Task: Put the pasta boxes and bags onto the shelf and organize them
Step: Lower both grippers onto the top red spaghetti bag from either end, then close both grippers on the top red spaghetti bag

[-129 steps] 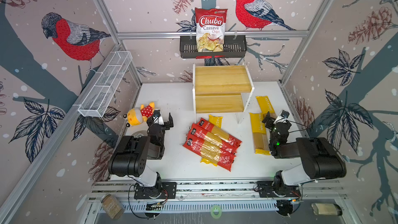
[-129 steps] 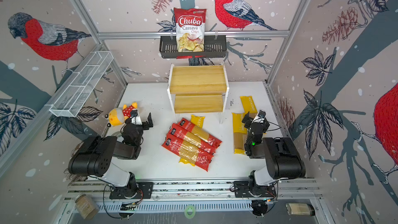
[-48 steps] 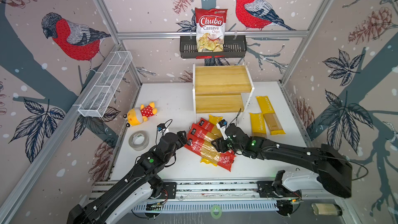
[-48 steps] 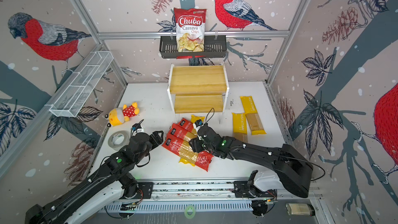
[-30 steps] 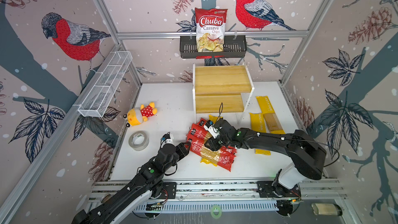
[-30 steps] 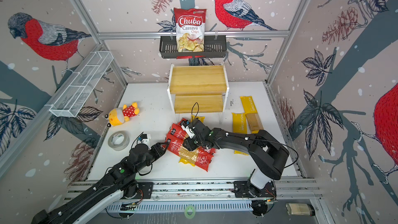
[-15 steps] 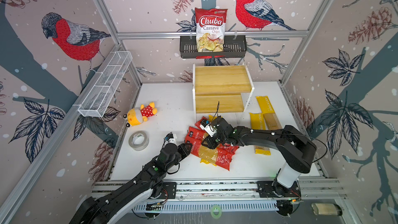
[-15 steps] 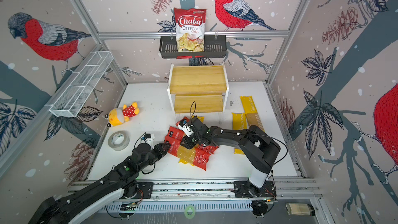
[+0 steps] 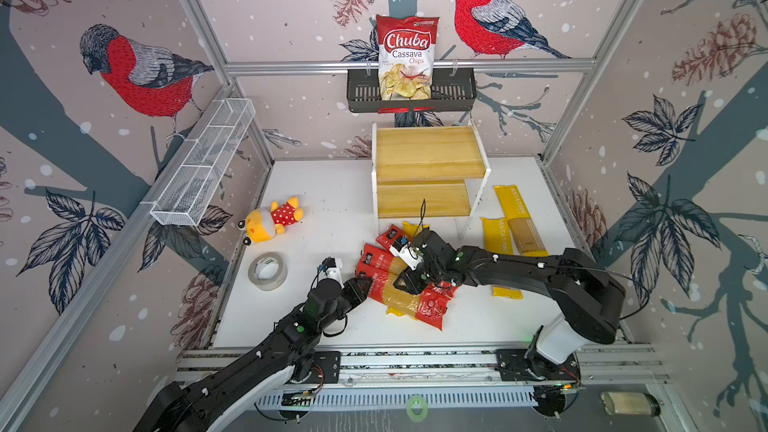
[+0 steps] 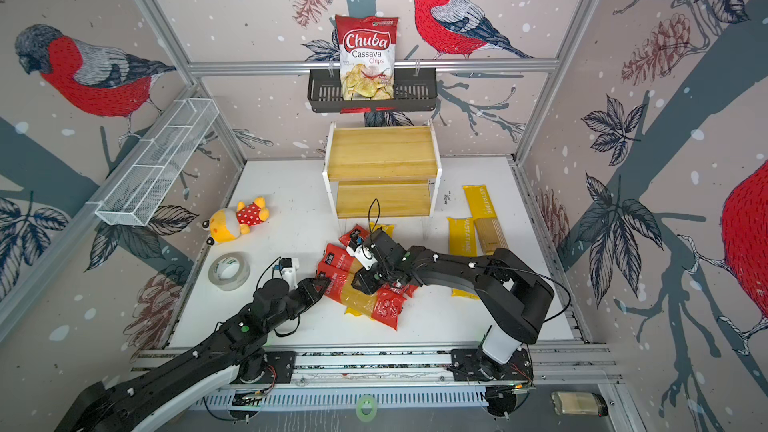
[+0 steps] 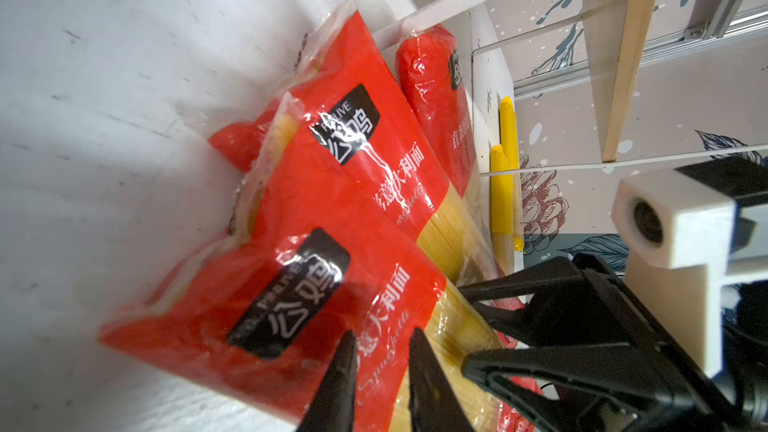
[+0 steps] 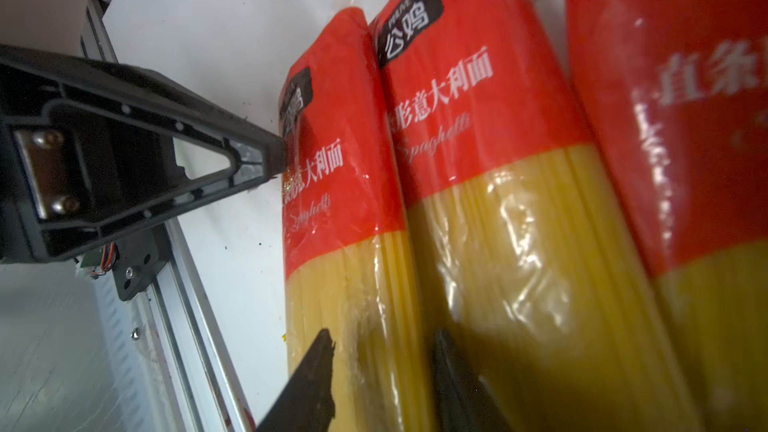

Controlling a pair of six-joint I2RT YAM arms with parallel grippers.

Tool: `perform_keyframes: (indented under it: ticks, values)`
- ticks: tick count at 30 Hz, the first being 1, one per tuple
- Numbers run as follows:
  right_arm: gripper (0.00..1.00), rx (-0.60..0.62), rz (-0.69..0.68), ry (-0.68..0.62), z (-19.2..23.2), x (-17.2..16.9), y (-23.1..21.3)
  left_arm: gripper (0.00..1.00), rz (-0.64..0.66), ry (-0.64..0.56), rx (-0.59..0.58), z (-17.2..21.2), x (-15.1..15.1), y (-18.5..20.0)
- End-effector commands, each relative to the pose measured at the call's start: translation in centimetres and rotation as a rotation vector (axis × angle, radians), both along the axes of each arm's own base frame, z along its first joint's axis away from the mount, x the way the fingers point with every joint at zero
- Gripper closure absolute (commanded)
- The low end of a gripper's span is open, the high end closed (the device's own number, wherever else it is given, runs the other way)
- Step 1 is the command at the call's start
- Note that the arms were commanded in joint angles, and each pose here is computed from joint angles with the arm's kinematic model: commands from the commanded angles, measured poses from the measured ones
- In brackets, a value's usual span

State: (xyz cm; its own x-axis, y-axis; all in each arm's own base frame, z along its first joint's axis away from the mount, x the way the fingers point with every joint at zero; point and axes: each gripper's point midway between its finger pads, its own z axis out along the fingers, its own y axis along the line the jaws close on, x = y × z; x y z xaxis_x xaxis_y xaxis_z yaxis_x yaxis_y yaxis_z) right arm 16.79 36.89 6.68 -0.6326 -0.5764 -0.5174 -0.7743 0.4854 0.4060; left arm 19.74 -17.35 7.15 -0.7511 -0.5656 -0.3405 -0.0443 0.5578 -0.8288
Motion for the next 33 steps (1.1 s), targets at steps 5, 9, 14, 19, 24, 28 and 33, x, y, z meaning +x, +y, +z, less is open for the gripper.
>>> perform_keyframes:
  ticks: [5,9,14,19,24,28,33]
  values:
    - [0.6,-0.096,0.033,0.062,-3.6,-2.0,0.2,0.79,0.003,0.062,-0.003,-2.2,-1.1,0.3]
    - [0.7,-0.104,0.036,0.056,-3.7,-1.9,0.4,0.79,-0.001,0.046,0.0,-1.8,-0.8,0.2]
    - [0.9,-0.105,0.04,0.044,-3.0,-1.7,0.3,0.79,-0.002,-0.002,0.012,0.0,-0.1,0.0]
    - [0.97,-0.094,0.033,0.002,-1.1,-0.8,0.4,0.76,0.004,-0.1,0.039,4.1,1.4,-0.3]
    - [1.0,-0.08,0.03,-0.067,1.8,0.2,0.4,0.74,0.018,-0.185,0.123,8.0,2.6,0.1]
    - [1.0,-0.061,0.046,-0.143,3.8,0.7,0.1,0.72,0.052,-0.264,0.17,11.4,3.1,1.0]
    - [1.0,-0.055,0.006,-0.305,6.3,2.8,-0.7,0.66,0.097,-0.376,0.233,15.2,3.7,2.4]
